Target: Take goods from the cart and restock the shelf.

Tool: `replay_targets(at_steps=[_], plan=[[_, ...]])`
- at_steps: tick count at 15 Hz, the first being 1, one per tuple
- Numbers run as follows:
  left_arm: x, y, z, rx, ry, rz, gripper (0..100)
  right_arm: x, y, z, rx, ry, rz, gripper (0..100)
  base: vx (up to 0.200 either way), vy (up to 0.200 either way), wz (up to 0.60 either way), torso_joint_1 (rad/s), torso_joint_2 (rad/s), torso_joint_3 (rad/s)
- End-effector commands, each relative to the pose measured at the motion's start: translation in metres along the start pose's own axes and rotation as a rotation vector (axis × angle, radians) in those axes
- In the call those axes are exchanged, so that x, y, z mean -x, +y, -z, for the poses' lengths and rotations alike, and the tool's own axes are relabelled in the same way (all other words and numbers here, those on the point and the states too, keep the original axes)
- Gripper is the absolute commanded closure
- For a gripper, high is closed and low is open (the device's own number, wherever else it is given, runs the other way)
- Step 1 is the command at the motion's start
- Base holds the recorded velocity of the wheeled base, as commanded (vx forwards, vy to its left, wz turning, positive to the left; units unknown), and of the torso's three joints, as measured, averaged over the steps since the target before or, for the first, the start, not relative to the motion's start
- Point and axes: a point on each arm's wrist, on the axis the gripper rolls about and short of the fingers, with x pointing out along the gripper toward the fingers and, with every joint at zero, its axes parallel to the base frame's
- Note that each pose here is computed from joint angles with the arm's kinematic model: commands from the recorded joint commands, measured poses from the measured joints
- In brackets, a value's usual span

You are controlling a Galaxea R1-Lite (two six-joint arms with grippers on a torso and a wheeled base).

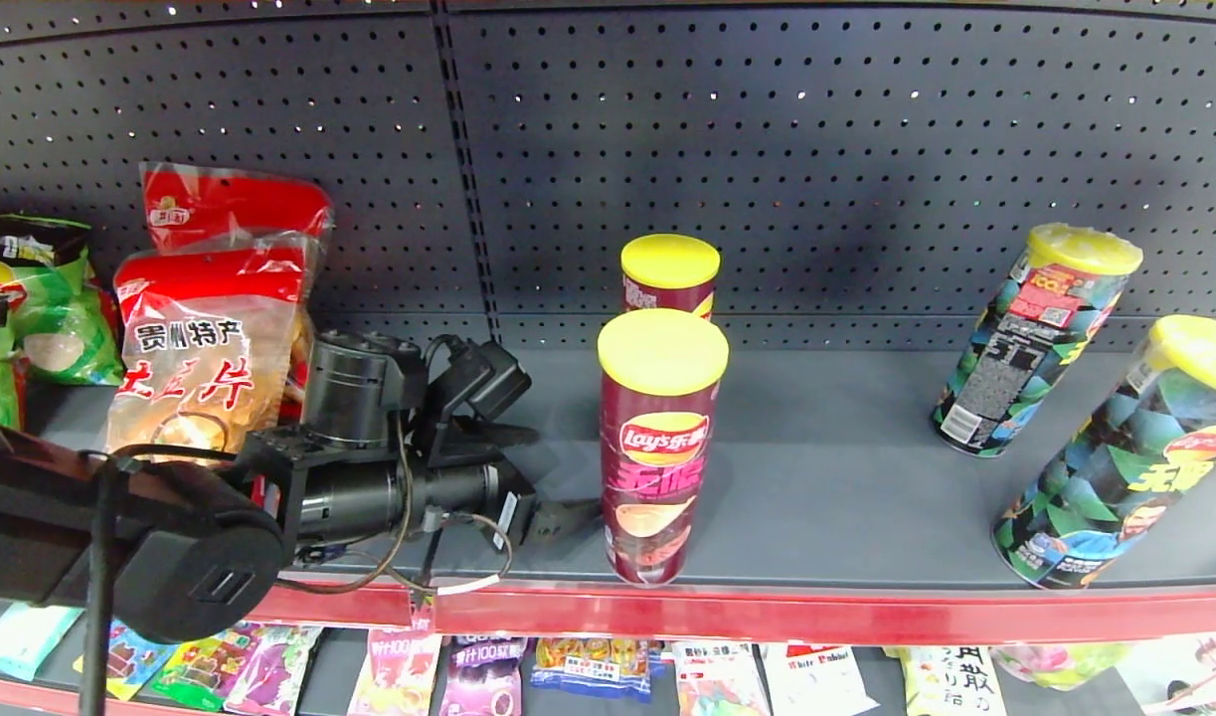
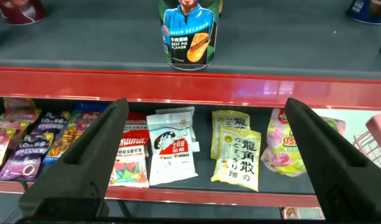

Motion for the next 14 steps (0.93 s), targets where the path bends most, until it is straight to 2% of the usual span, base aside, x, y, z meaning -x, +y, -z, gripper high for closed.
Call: replay_targets(at_steps=[1, 9, 12, 14], plan=[[-0.001, 0.001, 0.000, 0.001, 0.000, -0.001, 0, 0.000, 0.000, 0.000, 0.001, 0.001, -0.001, 0, 0.000, 0.000, 0.00, 0.000, 0.00, 0.000], [0.005, 0.001, -0.001, -0.001, -0.007, -0.012, 0, 0.000, 0.000, 0.000, 0.001, 0.001, 0.005, 0, 0.000, 0.000, 0.00, 0.000, 0.00, 0.000], [0.068, 0.009, -0.002, 0.011, -0.072, -0.141, 0, 0.000, 0.000, 0.000, 0.002, 0.000, 0.004, 0, 0.000, 0.000, 0.00, 0.000, 0.00, 0.000], [0.130, -0.003, 0.016, 0.029, -0.110, -0.240, 0, 0.000, 0.000, 0.000, 0.002, 0.001, -0.016, 0, 0.000, 0.000, 0.00, 0.000, 0.00, 0.000]])
